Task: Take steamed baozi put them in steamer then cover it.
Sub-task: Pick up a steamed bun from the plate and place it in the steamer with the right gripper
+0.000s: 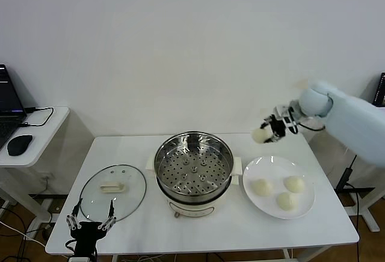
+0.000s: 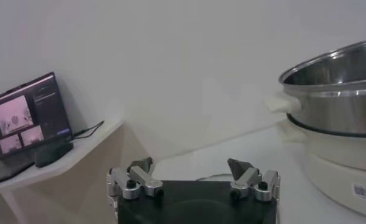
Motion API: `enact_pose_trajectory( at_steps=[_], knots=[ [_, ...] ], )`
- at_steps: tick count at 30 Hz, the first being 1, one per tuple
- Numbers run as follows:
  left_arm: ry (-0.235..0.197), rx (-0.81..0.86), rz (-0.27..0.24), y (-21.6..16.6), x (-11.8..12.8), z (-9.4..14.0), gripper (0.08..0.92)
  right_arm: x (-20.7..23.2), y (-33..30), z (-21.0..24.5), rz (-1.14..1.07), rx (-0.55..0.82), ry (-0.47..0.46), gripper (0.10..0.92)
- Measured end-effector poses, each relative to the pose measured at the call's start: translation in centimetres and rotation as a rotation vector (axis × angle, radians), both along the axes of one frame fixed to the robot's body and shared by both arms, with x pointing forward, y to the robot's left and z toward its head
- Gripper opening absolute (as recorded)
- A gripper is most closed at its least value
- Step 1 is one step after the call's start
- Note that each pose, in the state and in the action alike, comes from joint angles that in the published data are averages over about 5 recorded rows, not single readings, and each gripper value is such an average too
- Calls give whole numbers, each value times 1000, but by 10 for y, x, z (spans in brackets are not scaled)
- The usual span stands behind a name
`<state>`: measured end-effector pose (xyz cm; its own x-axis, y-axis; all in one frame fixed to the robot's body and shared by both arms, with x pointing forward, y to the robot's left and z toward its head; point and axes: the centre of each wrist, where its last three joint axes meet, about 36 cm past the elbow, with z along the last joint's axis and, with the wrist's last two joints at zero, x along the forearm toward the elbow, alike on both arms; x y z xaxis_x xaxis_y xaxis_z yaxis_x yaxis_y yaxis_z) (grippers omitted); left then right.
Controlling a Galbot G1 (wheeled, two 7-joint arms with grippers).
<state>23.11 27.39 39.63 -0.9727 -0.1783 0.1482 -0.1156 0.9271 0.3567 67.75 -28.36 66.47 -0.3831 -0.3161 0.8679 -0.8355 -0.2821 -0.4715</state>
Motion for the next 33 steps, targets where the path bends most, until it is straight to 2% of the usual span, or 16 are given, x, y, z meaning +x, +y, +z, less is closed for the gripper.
enact_pose_trajectory(
  at_steps=[7, 17, 33],
  knots=[
    [-12, 0, 8, 6, 3, 4, 823, 6, 72, 4, 171, -7, -31, 535],
    [-25, 1, 31, 12, 5, 7, 823, 6, 155, -28, 448, -75, -58, 534],
    [-34, -6, 43, 12, 6, 9, 823, 8, 200, -79, 813, -226, -152, 539]
  ],
)
